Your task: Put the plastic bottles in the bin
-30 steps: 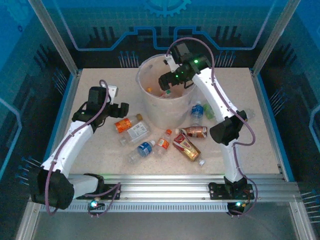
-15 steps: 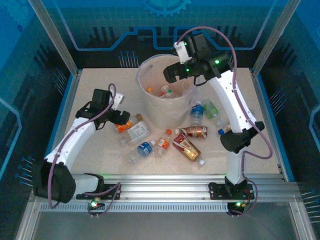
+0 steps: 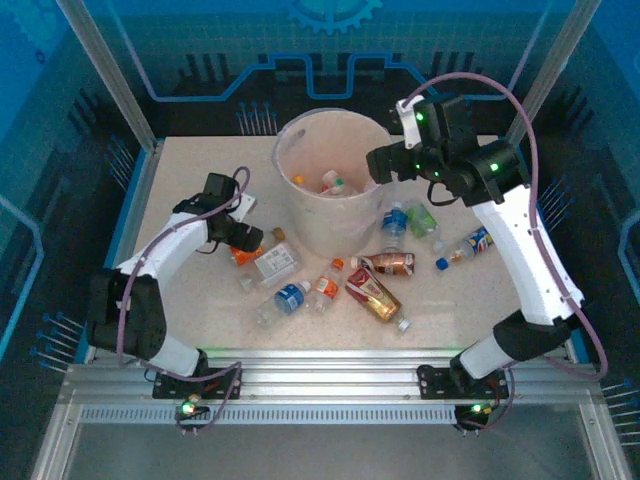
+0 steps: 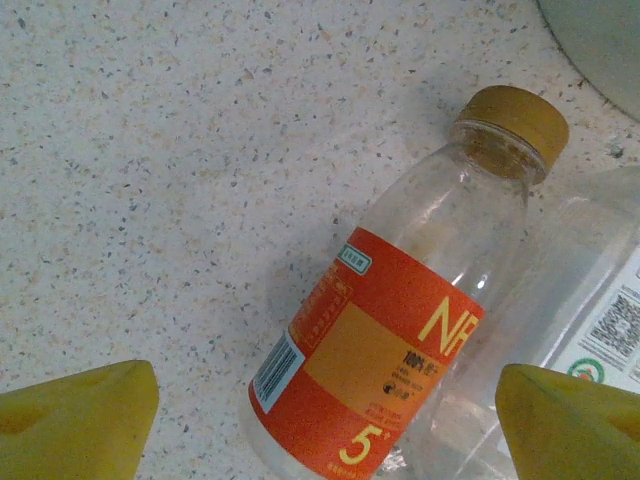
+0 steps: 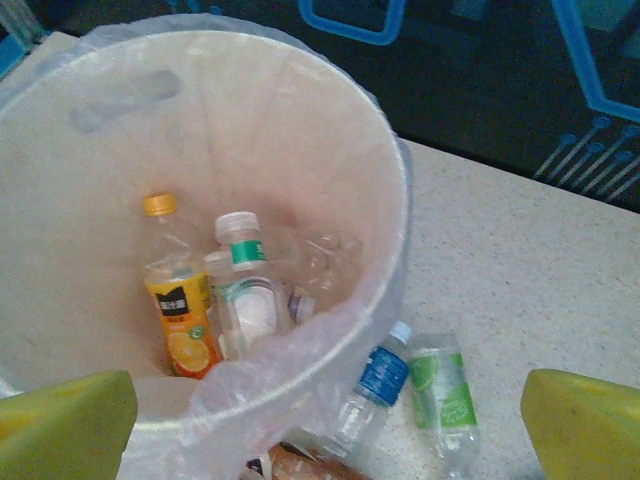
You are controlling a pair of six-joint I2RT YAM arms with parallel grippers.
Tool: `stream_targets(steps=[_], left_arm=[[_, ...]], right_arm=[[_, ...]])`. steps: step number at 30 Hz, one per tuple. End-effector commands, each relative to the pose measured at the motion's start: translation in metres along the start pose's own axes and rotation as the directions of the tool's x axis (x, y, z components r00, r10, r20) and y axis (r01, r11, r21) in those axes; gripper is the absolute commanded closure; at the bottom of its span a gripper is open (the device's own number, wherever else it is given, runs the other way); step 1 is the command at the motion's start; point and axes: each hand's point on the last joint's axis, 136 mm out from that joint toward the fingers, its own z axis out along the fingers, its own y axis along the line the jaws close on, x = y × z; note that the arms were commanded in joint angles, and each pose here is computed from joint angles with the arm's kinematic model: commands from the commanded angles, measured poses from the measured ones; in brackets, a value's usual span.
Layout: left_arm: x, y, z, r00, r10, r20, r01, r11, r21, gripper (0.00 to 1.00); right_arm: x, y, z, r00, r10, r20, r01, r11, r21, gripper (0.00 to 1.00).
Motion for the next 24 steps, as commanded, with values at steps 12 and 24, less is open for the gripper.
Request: stream_targets(steps=[12, 24], left_arm=[[0.000, -0.003, 0.023, 0.997, 0.001, -0.073, 0.002, 0.999, 0.040, 0.16], [0.010, 0.000, 0.040, 0.990, -0.007, -0.139, 0.011, 1.000, 0.028, 0.16]], right_arm=[[0.015, -0.025, -0.006, 0.996, 0.086, 0.021, -0.088, 0.991, 0.103, 0.00], [0.018, -0.024, 0.002, 0.996, 0.088, 0.002, -0.087, 0.990, 0.108, 0.00]])
